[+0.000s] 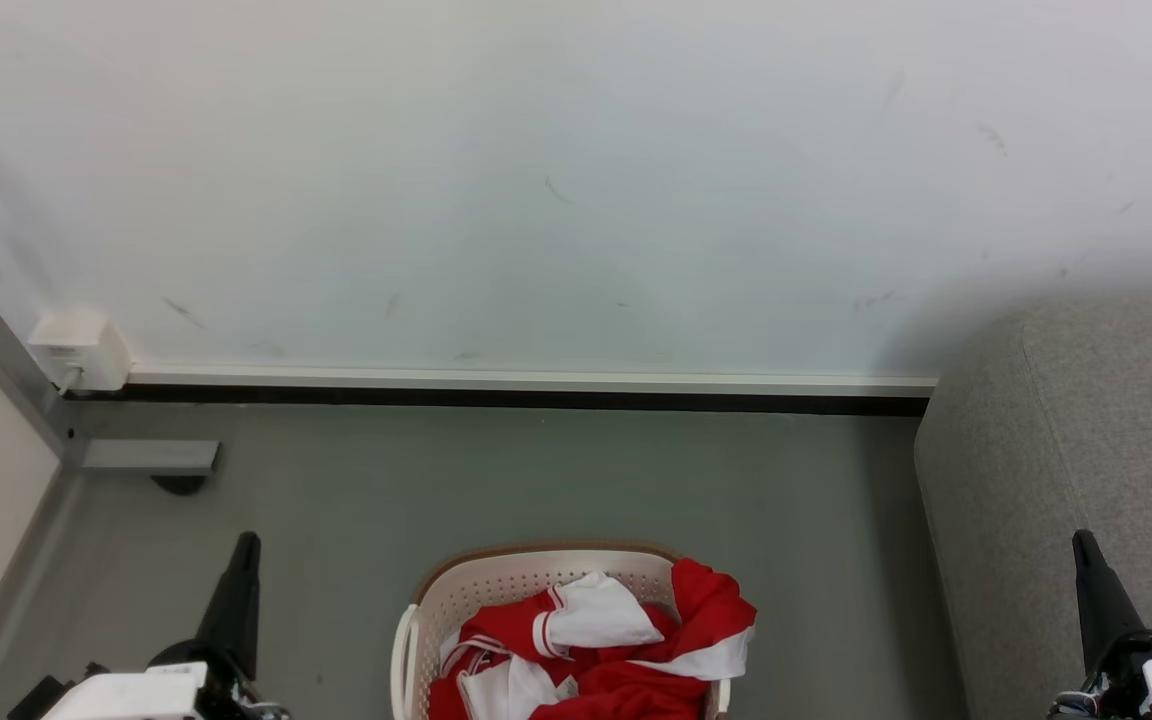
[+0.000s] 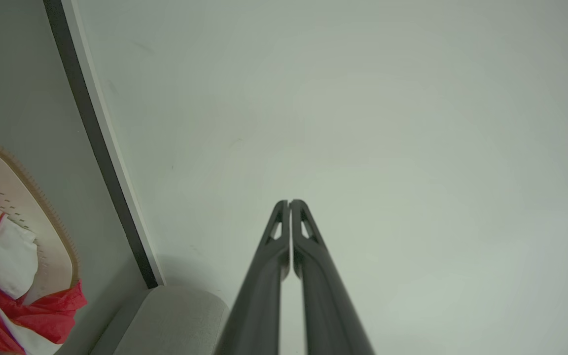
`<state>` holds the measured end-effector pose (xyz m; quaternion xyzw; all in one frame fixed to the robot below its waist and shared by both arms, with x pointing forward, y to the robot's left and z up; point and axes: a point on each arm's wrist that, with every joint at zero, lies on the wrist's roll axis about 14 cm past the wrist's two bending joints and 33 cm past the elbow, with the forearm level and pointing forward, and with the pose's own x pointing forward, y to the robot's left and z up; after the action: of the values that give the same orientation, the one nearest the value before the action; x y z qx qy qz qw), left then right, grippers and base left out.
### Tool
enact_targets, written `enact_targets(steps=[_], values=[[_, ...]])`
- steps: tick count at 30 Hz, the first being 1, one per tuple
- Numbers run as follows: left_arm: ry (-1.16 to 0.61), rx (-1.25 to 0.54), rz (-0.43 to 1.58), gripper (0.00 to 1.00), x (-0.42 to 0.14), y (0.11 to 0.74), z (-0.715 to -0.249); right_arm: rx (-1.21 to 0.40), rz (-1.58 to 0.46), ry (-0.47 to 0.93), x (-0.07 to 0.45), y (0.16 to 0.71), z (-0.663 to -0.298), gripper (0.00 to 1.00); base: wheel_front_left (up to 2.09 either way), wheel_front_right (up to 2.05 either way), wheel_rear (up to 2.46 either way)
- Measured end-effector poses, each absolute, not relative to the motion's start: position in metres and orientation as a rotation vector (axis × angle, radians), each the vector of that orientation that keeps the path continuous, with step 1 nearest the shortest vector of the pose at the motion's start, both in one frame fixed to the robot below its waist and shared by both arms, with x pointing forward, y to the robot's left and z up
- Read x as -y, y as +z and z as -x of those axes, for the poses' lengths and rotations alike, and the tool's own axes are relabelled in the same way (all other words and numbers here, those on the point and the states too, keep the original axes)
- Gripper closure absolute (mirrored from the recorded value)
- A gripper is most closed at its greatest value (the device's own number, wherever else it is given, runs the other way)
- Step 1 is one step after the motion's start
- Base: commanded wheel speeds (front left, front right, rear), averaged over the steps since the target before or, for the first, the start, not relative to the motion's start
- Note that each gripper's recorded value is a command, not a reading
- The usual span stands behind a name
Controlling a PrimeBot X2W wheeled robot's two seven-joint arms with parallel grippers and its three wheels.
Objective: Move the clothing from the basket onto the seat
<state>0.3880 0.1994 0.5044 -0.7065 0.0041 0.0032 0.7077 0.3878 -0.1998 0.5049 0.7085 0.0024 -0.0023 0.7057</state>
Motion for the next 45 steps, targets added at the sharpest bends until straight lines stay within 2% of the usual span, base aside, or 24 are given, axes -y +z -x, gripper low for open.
enact_targets(steps=[30,31,33,34,35,45], values=[[0.007,-0.009,1.569,1.00,-0.199,0.504,-0.388,-0.005,-1.575,-0.005,0.200,0.505,-0.388,1.00,0.00,0.00,0.00],[0.010,-0.012,1.569,0.00,-0.199,0.503,-0.388,-0.008,-1.575,-0.008,0.200,0.504,-0.387,0.00,0.00,0.00,0.00],[0.032,-0.034,1.575,0.00,-0.198,0.494,-0.384,-0.028,-1.580,-0.028,0.198,0.495,-0.384,0.00,0.00,0.00,0.00],[0.047,-0.049,1.578,1.00,-0.197,0.488,-0.381,-0.040,-1.584,-0.039,0.197,0.490,-0.382,1.00,0.00,0.00,0.00],[0.061,-0.063,1.581,0.00,-0.197,0.482,-0.379,-0.052,-1.588,-0.050,0.196,0.485,-0.380,0.00,0.00,0.00,0.00],[0.085,-0.044,1.569,0.00,-0.197,0.481,-0.378,-0.054,-1.570,-0.026,0.182,0.490,-0.381,0.00,0.00,0.00,0.00]])
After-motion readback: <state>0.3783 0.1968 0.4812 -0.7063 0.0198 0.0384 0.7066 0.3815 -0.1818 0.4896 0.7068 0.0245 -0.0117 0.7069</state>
